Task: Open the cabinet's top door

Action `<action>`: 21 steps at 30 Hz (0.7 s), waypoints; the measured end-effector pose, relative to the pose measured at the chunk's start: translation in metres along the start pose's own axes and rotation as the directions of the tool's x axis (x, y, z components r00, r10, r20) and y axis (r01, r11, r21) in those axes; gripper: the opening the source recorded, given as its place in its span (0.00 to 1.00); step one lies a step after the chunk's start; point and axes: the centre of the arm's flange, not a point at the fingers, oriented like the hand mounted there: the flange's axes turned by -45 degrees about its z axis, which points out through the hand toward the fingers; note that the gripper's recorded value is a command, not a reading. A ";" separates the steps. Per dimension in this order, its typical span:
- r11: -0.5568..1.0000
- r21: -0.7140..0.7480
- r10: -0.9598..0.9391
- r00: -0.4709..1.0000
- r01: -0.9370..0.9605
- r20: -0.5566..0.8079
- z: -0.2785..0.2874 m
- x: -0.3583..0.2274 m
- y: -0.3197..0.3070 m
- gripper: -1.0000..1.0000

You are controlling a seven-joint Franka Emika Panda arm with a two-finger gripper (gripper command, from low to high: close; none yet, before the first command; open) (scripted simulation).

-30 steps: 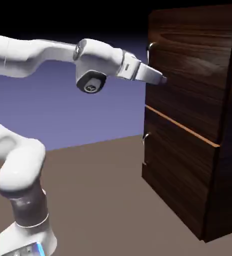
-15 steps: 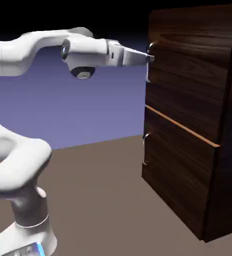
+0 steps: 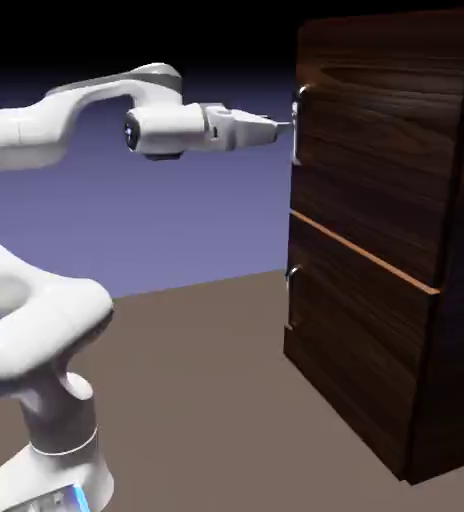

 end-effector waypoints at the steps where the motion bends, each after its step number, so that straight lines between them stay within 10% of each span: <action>1: 1.000 0.000 -0.001 1.000 0.001 -0.001 0.010 0.000 -0.001 1.00; 5: 1.000 0.000 0.000 1.000 0.000 0.000 0.049 0.000 0.000 1.00; 6: 1.000 0.000 0.000 1.000 0.000 0.000 0.050 0.000 0.000 0.00; 21: 0.958 0.288 0.000 1.000 0.000 0.000 -0.056 0.000 0.058 0.00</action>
